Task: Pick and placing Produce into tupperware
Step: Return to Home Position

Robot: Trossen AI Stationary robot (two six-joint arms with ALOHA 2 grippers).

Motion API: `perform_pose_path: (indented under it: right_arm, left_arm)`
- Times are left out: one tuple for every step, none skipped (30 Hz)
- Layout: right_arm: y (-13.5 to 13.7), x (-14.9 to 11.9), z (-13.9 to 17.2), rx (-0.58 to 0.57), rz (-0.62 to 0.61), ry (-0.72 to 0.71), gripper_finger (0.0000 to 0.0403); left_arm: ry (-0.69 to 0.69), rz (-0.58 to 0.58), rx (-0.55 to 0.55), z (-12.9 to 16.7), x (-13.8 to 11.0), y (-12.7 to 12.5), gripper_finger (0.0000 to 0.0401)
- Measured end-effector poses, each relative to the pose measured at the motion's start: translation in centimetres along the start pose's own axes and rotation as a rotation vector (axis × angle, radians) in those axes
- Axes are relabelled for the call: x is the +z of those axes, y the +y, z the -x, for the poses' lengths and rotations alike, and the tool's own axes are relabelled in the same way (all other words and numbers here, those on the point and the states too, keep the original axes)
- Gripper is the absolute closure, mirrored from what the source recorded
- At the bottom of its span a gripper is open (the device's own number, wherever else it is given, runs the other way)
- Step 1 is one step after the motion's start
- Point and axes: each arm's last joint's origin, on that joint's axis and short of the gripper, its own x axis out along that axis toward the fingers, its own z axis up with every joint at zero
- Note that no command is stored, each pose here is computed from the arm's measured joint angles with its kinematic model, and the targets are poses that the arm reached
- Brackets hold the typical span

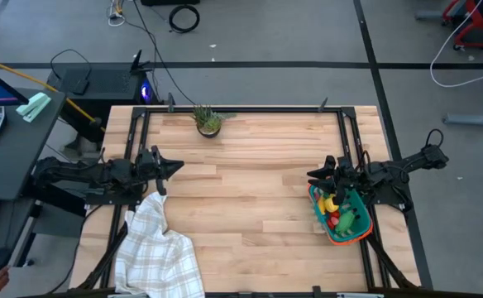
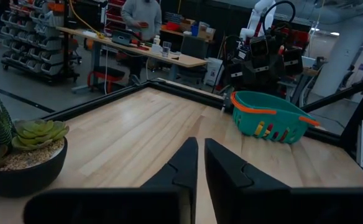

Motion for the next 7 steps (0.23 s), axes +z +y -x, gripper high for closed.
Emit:
perform_pose_path:
  right_arm:
    - [0.00,0.00,0.00,0.000,0.000,0.000,0.0229]
    - [0.00,0.00,0.00,0.000,0.000,0.000,0.0229]
    - [0.00,0.00,0.00,0.000,0.000,0.000,0.0229]
    - [0.00,0.00,0.00,0.000,0.000,0.000,0.0229]
    - [0.00,0.00,0.00,0.000,0.000,0.000,0.0229]
    - [0.00,0.00,0.00,0.000,0.000,0.000,0.0229]
    - [0.00,0.00,0.00,0.000,0.000,0.000,0.0229]
  left_arm:
    - [0.000,0.000,0.000,0.00,0.00,0.00,0.0365]
    - [0.000,0.000,0.000,0.00,0.00,0.00,0.0365]
    - [0.000,0.001,0.000,0.00,0.00,0.00,0.0365]
    - [0.000,0.000,0.000,0.00,0.00,0.00,0.0366]
    - [0.000,0.000,0.000,0.00,0.00,0.00,0.0368]
    - [0.000,0.000,0.000,0.00,0.00,0.00,0.0369]
    - [0.000,0.001,0.000,0.00,0.00,0.00,0.0371]
